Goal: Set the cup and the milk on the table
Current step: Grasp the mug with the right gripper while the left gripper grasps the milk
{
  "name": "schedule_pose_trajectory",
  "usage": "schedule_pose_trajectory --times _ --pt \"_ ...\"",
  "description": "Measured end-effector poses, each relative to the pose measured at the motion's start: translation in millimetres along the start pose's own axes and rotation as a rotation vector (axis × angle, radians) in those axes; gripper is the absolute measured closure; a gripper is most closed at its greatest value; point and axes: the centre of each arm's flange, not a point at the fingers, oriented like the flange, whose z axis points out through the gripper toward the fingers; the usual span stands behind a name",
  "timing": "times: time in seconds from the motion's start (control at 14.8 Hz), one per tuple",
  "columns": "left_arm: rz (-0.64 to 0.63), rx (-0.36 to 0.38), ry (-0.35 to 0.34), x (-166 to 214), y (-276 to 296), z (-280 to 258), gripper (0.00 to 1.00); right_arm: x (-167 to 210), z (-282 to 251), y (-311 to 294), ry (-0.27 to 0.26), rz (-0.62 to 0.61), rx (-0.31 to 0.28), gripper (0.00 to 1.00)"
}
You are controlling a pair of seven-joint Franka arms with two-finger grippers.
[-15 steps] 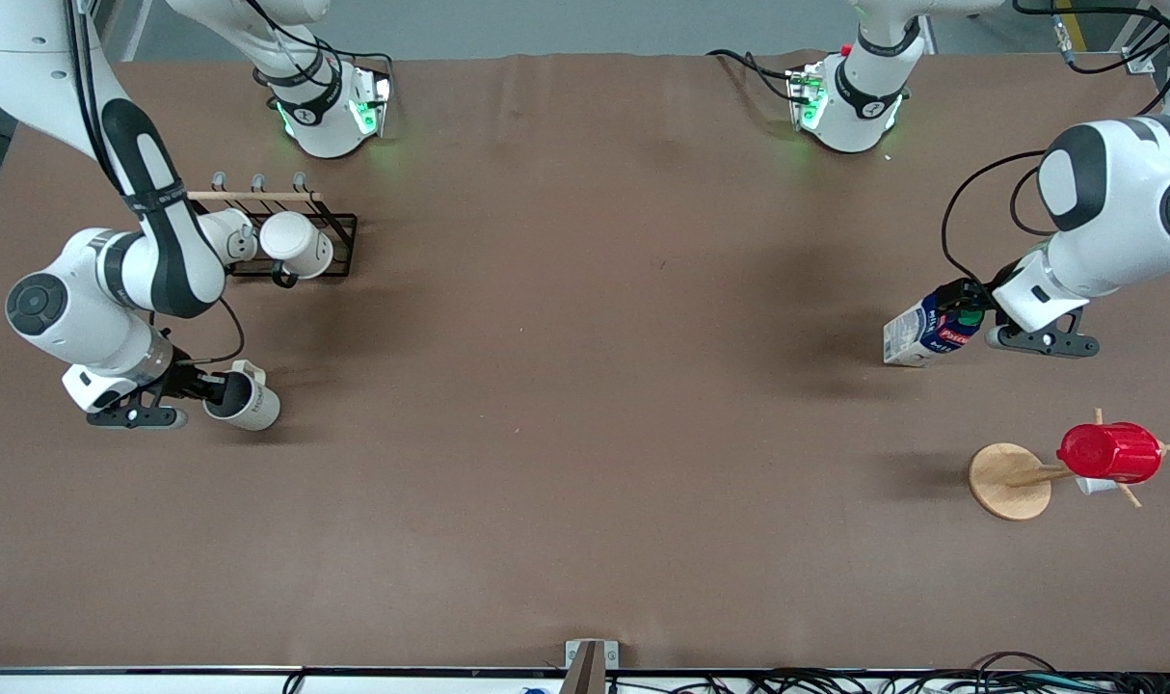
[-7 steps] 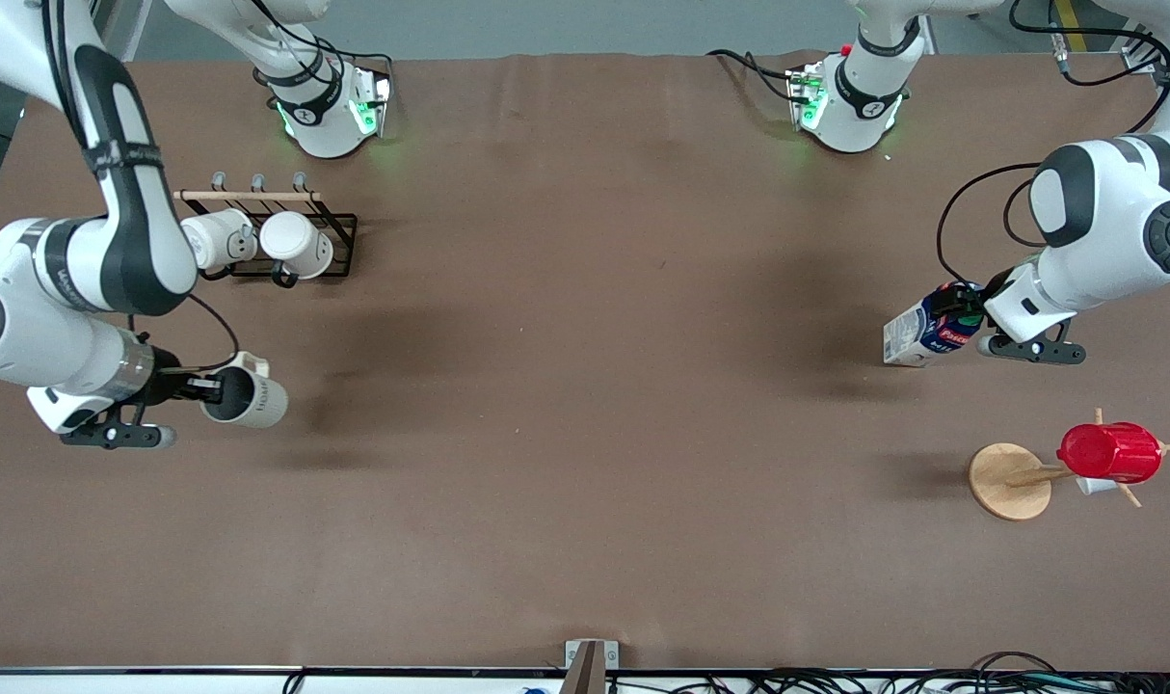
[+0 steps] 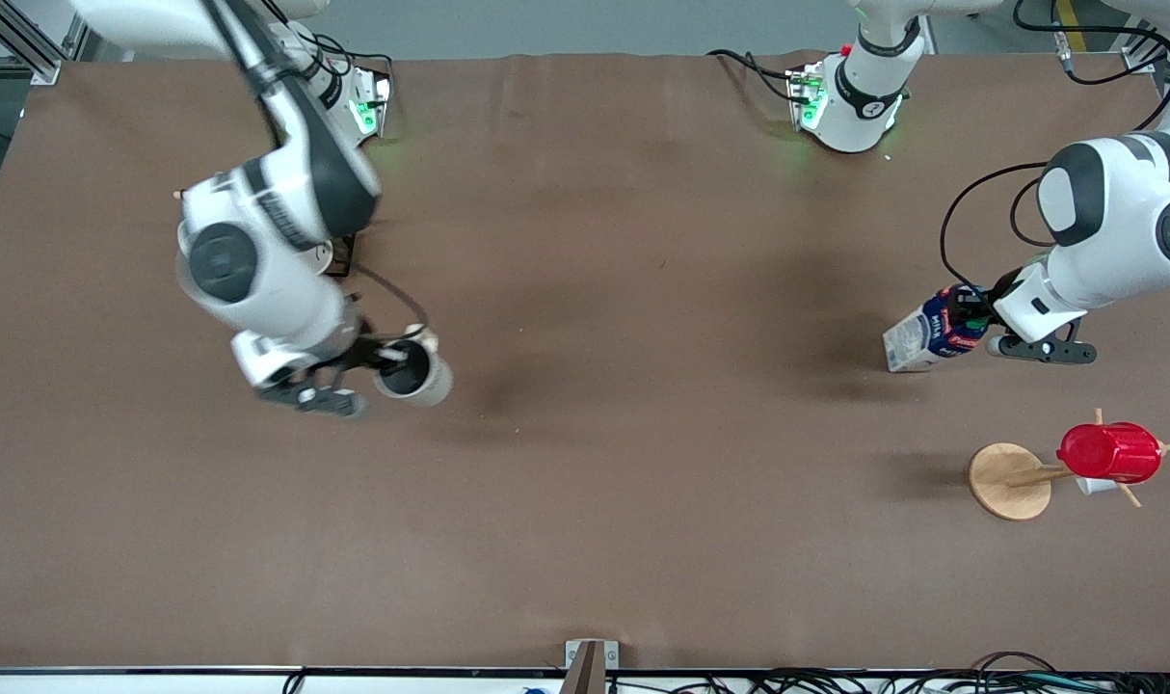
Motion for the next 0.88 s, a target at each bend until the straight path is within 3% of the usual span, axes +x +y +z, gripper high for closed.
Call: schedule_pose_trajectory --times 0.07,0.27,0.41,0.61,0.88 --pt "0.0 0.002 0.013 0 0 -7 0.78 -19 11 -31 0.005 0.006 0.004 0.95" --pt "0.015 0.008 0.063 0 8 -33 0.82 -70 63 -109 0.019 0.003 0.056 0.95" --pt "0.056 0.014 0.09 2 29 -47 0.82 -93 100 -137 0.031 0.007 0.041 0.95" --pt "0.122 0.018 0.087 9 85 -61 0.81 -106 135 -154 0.049 0.026 0.007 0.95" --pt "0.17 0.021 0.069 11 172 -72 0.81 -118 151 -173 0.051 0.002 0.031 0.94"
